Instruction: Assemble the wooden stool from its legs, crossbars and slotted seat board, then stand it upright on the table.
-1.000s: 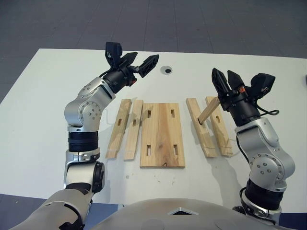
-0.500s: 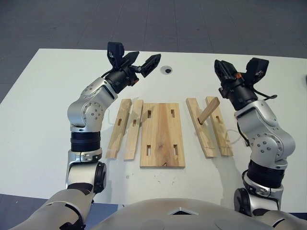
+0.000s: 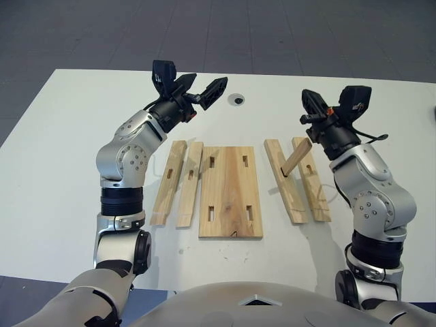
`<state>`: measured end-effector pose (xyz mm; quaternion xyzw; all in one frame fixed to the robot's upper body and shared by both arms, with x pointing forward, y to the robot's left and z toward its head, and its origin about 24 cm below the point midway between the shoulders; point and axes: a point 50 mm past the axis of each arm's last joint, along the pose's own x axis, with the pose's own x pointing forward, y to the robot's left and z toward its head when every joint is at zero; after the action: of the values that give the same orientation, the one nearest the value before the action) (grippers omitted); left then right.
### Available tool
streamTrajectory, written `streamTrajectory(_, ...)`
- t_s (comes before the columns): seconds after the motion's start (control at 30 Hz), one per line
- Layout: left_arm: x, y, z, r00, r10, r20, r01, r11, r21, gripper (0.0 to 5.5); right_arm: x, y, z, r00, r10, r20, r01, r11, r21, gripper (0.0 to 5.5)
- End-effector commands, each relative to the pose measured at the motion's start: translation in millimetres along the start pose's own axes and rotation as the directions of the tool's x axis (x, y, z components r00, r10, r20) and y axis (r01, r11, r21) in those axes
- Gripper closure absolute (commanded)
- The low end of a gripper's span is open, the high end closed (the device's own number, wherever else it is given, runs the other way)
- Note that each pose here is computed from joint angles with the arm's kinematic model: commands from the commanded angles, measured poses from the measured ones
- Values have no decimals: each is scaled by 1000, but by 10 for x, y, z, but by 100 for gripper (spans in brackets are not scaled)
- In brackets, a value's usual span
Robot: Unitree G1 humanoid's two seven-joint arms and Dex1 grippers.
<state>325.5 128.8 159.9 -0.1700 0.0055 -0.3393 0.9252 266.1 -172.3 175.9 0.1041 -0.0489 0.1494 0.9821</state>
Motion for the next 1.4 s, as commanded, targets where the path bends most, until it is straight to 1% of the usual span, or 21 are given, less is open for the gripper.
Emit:
streamTrajectory(0.03, -2, 7, -21, 1000, 10, 1, -10, 1000, -3, 10, 0, 10, 137, 999, -9, 53, 10, 1000, -9, 547)
streamTrajectory(0.07, -3, 7, -24, 1000, 11, 1, -11, 1000, -4, 10, -4, 12, 98, 999, -11, 38, 11, 1000, -5, 547)
streamTrajectory(0.1, -7, 6, -26, 1000, 13, 2, -13, 1000, -5, 10, -18, 6, -4, 1000, -16, -5, 16, 1000, 2, 547)
streamTrajectory(0.2, -10, 4, -28, 1000, 14, 3, -14, 1000, -7, 10, -126, -28, -407, 983, -39, -182, 42, 999, 17, 547)
streamTrajectory(0.27, -9, 5, -32, 1000, 16, 1, -16, 1000, -9, 10, -198, -27, -592, 962, -40, -269, 46, 999, 13, 547)
streamTrajectory(0.33, -15, -6, -40, 1000, 14, 0, -14, 1000, -13, 10, -219, -33, -640, 956, -49, -288, 54, 998, 10, 547)
streamTrajectory(0.4, -20, -15, -49, 1000, 13, 0, -13, 1000, -17, 10, -216, -43, -618, 962, -52, -269, 60, 998, 19, 547)
streamTrajectory(0.47, -18, -24, -69, 1000, 11, -4, -11, 1000, -23, 10, -206, -37, -539, 976, -45, -214, 58, 997, 54, 547)
streamTrajectory(0.63, -9, -76, -128, 1000, -4, -18, 3, 1000, -31, 10, -147, -90, -163, 999, -45, 6, 44, 990, 137, 547)
streamTrajectory(0.73, 0, -73, -110, 1000, -4, -13, 4, 1000, -31, 10, -131, -93, 87, 994, -40, 105, 26, 991, 135, 547)
streamTrajectory(0.83, 7, -69, -102, 1000, -3, -11, 3, 1000, -30, 10, -134, -25, 220, 989, -10, 144, -6, 994, 107, 547)
streamTrajectory(0.87, 8, -70, -103, 1000, -3, -11, 3, 1000, -30, 10, -136, 1, 222, 990, -1, 143, -15, 994, 105, 547)
streamTrajectory(0.93, 1, -69, -108, 1000, -1, -10, 0, 1000, -32, 10, -128, 26, 91, 996, 8, 84, -17, 995, 100, 547)
streamTrajectory(0.97, 0, -72, -110, 1000, -1, -10, 0, 999, -32, 10, -132, -1, -42, 999, -8, 31, 5, 993, 121, 547)
streamTrajectory(1.07, 4, -82, -106, 1000, -1, -4, 1, 999, -42, 10, -244, -128, -627, 975, -45, -216, 81, 983, 163, 547)
streamTrajectory(1.13, -1, -81, -102, 1000, 1, -2, -1, 999, -47, 10, -333, -168, -830, 950, -41, -310, 91, 985, 150, 547)
streamTrajectory(1.17, -5, -81, -102, 1000, 1, -2, -1, 999, -48, 10, -352, -184, -858, 946, -40, -321, 92, 984, 151, 547)
streamTrajectory(1.23, -14, -80, -116, 1000, 4, -4, -4, 999, -51, 10, -341, -217, -790, 957, -45, -285, 88, 986, 140, 547)
streamTrajectory(1.33, -12, -106, -152, 1000, -2, -12, 2, 998, -60, 10, -314, -232, -658, 977, -43, -208, 79, 983, 169, 547)
streamTrajectory(1.4, -4, -147, -188, 1000, -17, -21, 15, 998, -68, 10, -308, -207, -520, 993, -32, -112, 53, 979, 197, 547)
